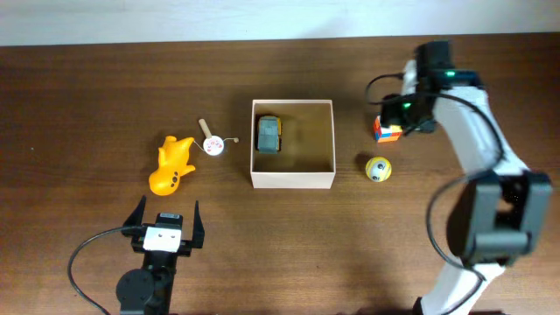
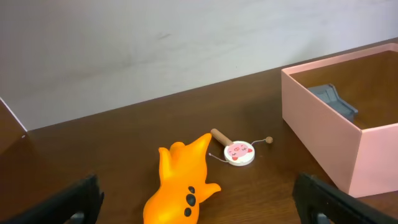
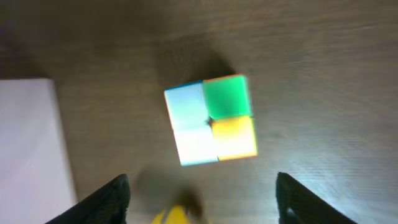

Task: Pack container
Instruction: 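Lift the cube with the right gripper and carry it toward the box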

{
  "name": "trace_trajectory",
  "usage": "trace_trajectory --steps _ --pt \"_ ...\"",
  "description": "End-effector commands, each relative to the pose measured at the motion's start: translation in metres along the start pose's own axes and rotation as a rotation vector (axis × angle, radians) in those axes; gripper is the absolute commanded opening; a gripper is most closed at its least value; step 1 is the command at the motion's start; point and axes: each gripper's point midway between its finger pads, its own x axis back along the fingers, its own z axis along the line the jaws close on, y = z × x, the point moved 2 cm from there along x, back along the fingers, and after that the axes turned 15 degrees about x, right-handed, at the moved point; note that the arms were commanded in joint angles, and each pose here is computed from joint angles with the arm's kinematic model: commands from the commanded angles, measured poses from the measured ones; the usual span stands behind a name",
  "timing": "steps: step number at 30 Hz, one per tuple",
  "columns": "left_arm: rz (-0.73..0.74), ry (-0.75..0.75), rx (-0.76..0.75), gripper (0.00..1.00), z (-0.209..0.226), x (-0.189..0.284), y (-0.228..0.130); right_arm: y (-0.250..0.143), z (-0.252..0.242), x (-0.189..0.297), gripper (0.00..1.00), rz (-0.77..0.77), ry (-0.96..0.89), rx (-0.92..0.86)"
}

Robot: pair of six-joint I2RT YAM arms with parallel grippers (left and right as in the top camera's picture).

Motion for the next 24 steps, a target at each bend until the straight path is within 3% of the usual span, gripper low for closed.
trace_trajectory --steps 1,13,24 --pt "0.002 0.008 -0.015 0.99 0.002 0.000 -0.001 -0.004 0.003 -0.035 0.71 0.063 -0.058 0.053" --pt "0.002 0.008 -0.015 0.99 0.002 0.000 -0.001 0.000 -0.001 -0.049 0.72 0.055 -0.056 0.128" --pt "0.002 0.008 -0.015 0.99 0.002 0.000 -0.001 0.023 -0.004 -0.051 0.76 -0.042 -0.080 0.235"
